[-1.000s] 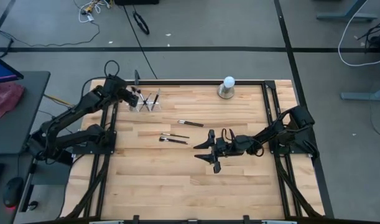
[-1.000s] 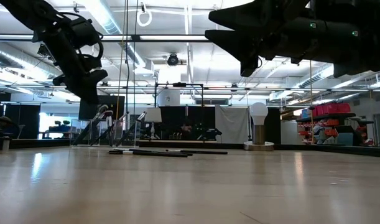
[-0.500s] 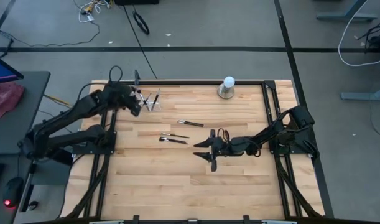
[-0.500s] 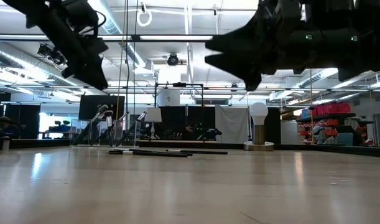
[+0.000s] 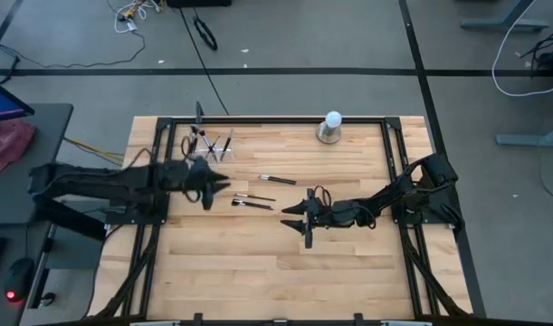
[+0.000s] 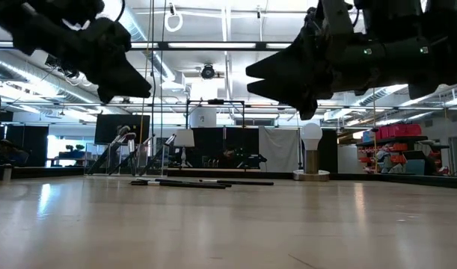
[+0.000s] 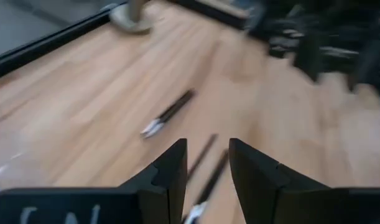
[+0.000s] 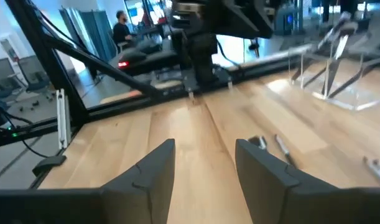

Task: Put items in baskets/containers
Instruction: Put the eyeshadow brush into the transparent organizer

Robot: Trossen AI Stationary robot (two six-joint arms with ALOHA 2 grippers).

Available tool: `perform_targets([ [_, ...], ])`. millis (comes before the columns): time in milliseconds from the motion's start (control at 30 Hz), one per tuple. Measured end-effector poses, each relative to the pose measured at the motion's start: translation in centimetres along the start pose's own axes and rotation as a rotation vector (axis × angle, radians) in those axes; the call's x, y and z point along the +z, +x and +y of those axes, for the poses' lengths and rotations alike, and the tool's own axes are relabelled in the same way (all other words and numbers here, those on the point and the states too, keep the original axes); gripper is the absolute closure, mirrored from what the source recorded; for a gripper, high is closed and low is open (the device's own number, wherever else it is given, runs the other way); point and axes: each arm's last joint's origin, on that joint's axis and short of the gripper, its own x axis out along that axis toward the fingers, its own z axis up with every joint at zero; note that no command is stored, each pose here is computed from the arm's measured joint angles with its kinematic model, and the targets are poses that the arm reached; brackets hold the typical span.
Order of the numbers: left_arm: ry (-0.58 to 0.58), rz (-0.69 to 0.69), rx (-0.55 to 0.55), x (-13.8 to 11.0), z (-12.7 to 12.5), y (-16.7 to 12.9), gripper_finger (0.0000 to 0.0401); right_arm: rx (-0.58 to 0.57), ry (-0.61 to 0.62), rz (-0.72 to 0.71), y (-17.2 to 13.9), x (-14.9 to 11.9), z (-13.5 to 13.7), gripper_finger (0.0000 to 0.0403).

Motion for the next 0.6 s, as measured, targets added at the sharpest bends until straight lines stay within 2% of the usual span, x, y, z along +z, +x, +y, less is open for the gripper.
perform_targets([
  [133, 0.026, -0.075, -0.062, -2.9, -1.2, 0.2, 0.0277, -0.036, -0.003, 0.109, 1.7, 0.3, 0.5, 0.0234],
  [300, -0.007, -0.169, -0.112, -6.0, -2.1, -0.3, 0.0277, -0.124, -0.055, 0.263, 5.8, 0.8, 0.4, 0.0234],
  [400, -0.012, -0.210, -0.131, -7.3, -2.4, -0.8, 0.0277, -0.173, -0.108, 0.303, 8.5, 0.9, -0.9, 0.0234],
  [600, 0.007, -0.238, -0.118, -8.0, -3.2, -1.5, 0.0277, -0.177, -0.153, 0.341, 12.3, 0.8, -5.2, 0.0234],
])
